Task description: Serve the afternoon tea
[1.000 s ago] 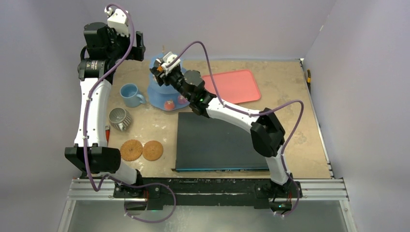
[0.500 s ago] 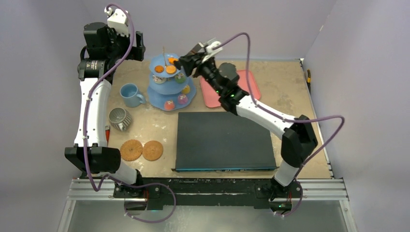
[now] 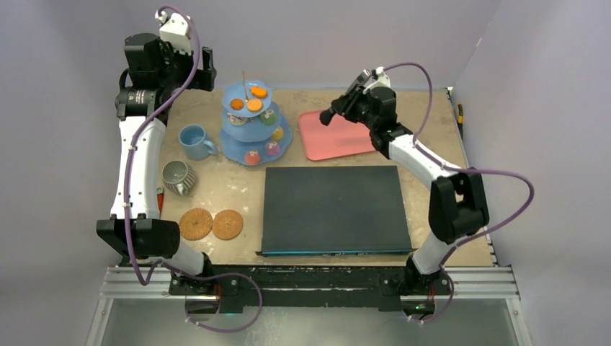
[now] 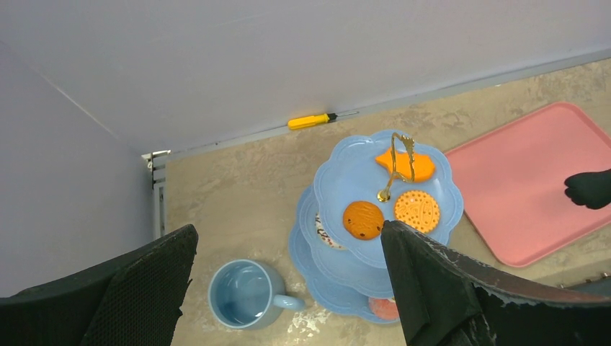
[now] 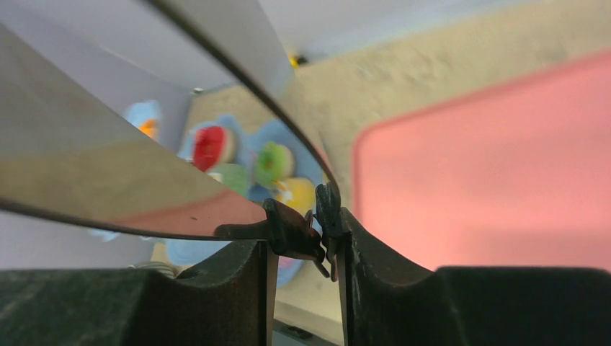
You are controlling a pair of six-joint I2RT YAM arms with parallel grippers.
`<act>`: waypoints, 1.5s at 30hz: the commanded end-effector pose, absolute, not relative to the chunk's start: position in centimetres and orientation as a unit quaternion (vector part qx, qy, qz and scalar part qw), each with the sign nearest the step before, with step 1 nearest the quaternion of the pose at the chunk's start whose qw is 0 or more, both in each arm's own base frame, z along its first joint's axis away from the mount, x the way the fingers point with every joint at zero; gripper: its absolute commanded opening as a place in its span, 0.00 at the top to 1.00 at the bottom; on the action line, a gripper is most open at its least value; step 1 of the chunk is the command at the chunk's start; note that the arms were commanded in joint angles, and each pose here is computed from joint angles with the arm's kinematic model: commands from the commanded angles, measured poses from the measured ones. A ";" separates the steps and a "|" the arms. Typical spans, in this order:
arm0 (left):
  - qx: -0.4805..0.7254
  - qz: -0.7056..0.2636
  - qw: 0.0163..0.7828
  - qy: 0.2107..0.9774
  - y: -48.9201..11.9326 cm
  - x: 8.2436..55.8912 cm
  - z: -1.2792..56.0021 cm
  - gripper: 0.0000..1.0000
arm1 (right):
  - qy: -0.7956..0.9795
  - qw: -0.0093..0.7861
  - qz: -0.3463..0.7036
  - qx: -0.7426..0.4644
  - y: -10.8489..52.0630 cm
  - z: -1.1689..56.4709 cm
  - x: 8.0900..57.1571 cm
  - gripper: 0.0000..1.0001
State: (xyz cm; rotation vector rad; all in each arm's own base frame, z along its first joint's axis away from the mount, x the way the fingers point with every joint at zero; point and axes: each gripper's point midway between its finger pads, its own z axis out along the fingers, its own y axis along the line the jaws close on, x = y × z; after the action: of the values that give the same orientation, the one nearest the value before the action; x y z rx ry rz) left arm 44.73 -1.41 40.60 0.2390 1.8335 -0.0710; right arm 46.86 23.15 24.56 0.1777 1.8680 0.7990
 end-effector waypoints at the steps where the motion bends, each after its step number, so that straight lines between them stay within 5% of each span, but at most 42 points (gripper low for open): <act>1: 0.104 -0.027 0.625 0.773 -1.2 43.5 42.9 0.01 | 0.821 0.395 0.377 0.167 22.4 20.0 47.2 0.70; 22: 0.103 -0.040 0.634 0.765 -1.7 43.1 43.5 0.01 | 0.811 0.270 0.285 0.433 17.5 8.2 50.8 0.61; 36: 0.103 -0.045 0.641 0.759 -1.9 42.8 43.9 0.01 | 0.806 0.170 0.233 0.517 16.0 3.1 50.5 0.37; 45: 0.102 -0.041 0.644 0.757 -1.8 42.6 43.9 0.01 | 0.809 0.206 0.223 0.503 15.5 4.2 52.9 0.15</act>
State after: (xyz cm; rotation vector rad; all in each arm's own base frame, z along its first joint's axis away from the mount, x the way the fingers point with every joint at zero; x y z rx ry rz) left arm 43.43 -1.86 41.82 0.2482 1.7885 -0.0896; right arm 51.77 16.05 3.94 1.4228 2.2654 0.6883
